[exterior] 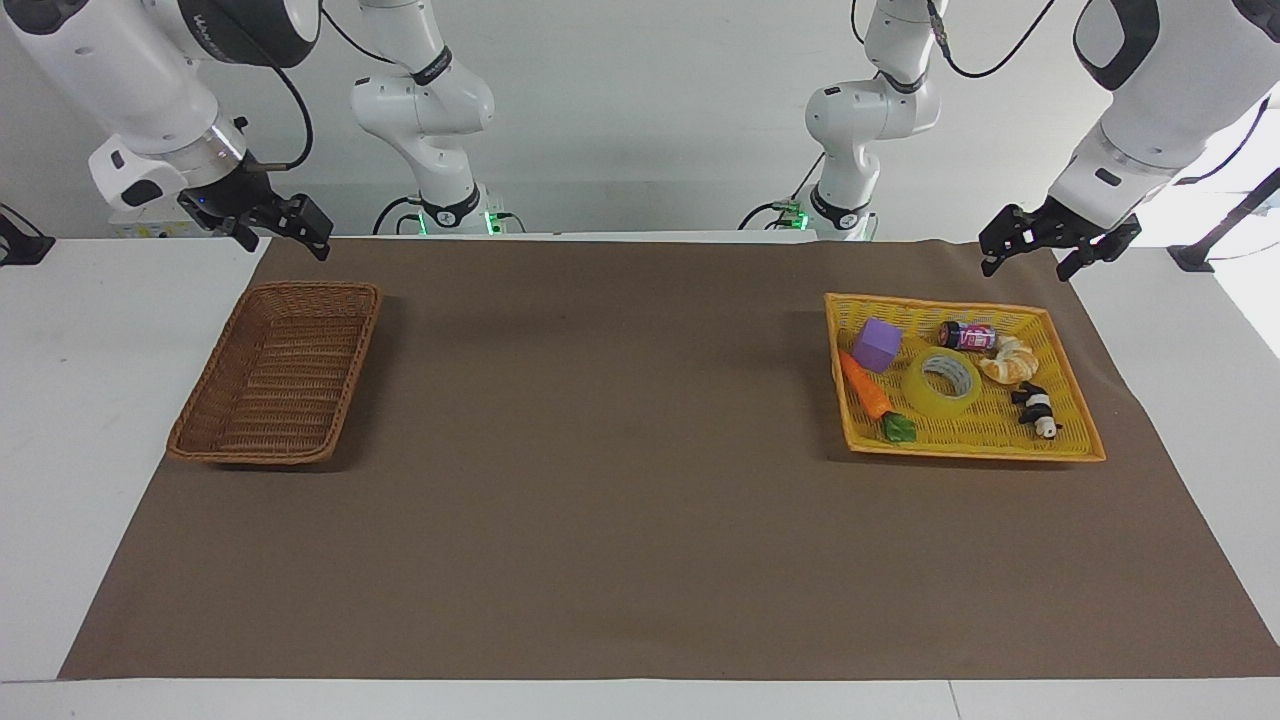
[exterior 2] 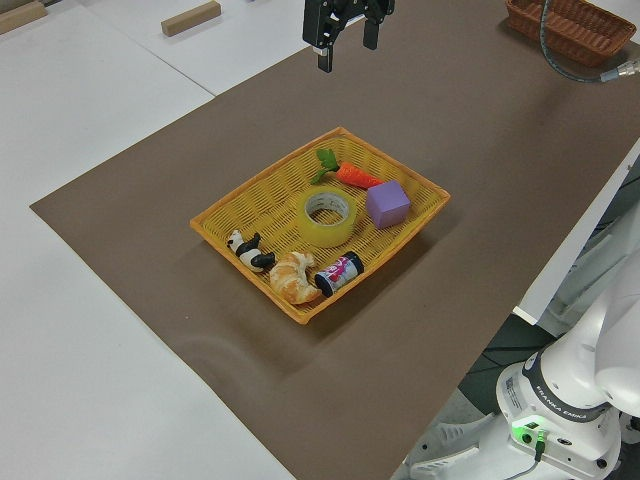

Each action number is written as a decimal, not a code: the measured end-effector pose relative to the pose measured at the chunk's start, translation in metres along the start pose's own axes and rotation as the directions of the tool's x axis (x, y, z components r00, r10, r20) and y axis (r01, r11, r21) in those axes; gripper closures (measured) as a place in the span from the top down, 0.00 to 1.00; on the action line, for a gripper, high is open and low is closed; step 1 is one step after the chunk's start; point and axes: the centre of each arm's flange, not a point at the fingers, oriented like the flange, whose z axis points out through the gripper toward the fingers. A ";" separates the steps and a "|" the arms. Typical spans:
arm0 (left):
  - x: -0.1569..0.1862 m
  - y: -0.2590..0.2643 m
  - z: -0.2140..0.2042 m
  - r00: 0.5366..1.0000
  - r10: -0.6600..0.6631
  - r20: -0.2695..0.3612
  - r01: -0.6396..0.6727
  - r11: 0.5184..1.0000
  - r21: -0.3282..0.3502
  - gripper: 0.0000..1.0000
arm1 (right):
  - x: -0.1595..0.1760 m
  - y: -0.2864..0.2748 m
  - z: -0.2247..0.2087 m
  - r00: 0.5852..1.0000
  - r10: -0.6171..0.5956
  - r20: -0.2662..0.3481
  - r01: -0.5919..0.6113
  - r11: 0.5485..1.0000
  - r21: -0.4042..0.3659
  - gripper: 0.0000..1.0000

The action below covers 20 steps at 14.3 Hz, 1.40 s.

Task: Move tape to another basket
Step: 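Lower the left gripper onto the yellow tape roll and grasp it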

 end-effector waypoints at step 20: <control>-0.019 -0.051 0.227 0.990 -0.091 -0.106 0.093 0.995 0.018 0.88 | 0.000 0.000 0.000 1.000 0.000 0.000 0.000 1.000 0.000 0.99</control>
